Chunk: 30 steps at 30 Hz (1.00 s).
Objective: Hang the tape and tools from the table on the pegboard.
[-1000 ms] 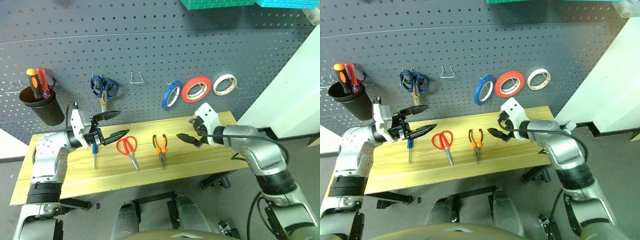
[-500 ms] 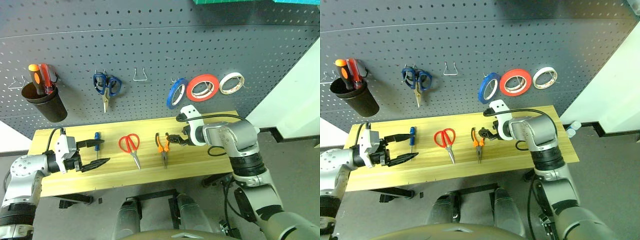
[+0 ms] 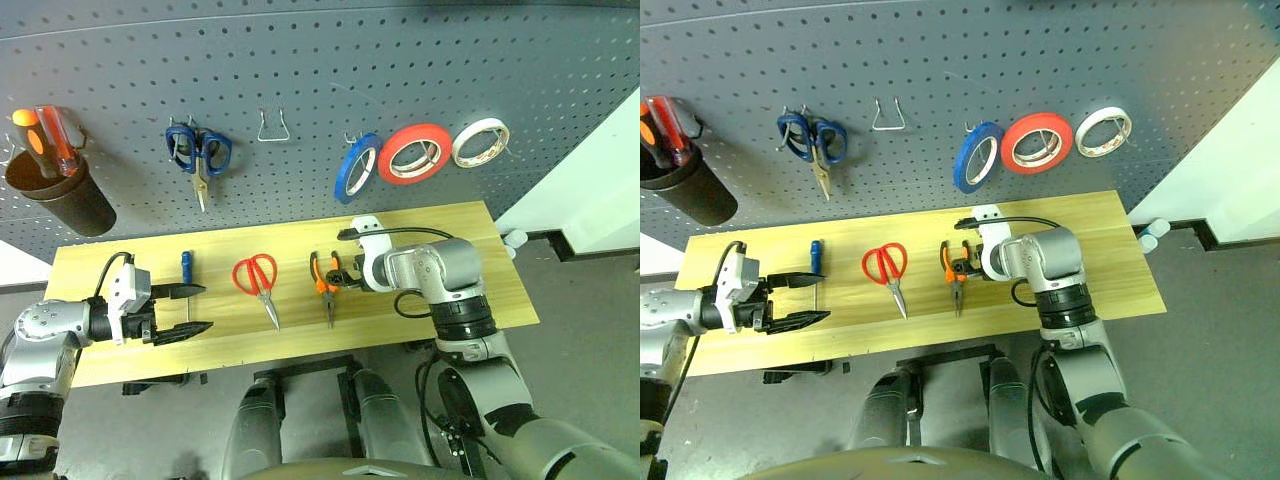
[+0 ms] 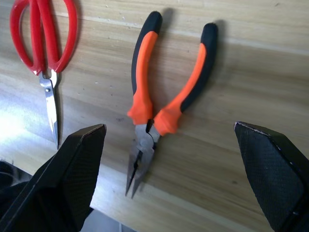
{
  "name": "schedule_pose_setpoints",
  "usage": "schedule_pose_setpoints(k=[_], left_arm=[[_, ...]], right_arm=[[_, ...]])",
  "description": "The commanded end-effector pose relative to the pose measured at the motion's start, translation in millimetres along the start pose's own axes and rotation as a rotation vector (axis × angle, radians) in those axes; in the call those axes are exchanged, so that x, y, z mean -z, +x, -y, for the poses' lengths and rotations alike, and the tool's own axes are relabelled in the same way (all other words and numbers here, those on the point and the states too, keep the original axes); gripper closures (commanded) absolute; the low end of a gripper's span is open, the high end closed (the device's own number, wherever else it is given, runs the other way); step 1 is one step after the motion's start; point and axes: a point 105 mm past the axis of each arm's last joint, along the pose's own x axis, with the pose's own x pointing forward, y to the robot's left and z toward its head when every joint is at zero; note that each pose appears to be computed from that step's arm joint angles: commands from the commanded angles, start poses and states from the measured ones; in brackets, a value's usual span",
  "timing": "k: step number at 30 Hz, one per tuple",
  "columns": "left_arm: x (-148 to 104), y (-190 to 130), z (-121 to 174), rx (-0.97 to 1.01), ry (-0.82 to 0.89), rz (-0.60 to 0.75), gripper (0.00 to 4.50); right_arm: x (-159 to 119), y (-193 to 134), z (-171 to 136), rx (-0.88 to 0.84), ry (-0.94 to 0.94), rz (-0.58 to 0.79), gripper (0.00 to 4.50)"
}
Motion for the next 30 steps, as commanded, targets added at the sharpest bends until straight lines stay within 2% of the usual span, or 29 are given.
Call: schedule_pose_setpoints(k=[1, 5, 10, 17, 22, 30], left_arm=[[7, 1, -1, -0.004, -0.009, -0.014, 0.8], [10, 5, -2, -0.008, -0.009, -0.022, 0.8], [10, 8, 0, 0.001, 0.003, -0.012, 0.8], [8, 9, 1, -0.011, 0.006, 0.01, 0.8], [8, 9, -1, -0.022, 0.011, 0.007, 0.8], [2, 9, -6, -0.059, 0.014, 0.038, 0.8]], right_arm=[[-9, 1, -10, -0.019, -0.025, 0.023, 0.06], [-8, 8, -9, 0.019, -0.06, 0.024, 0.06], [-9, 17, -8, 0.033, 0.002, 0.024, 0.06], [-23, 19, -24, -0.006, 0.016, 0.05, 0.06], [-22, 25, -33, -0.012, 0.001, 0.041, 0.06], [-18, 32, -24, 0.049, -0.041, 0.02, 0.06]])
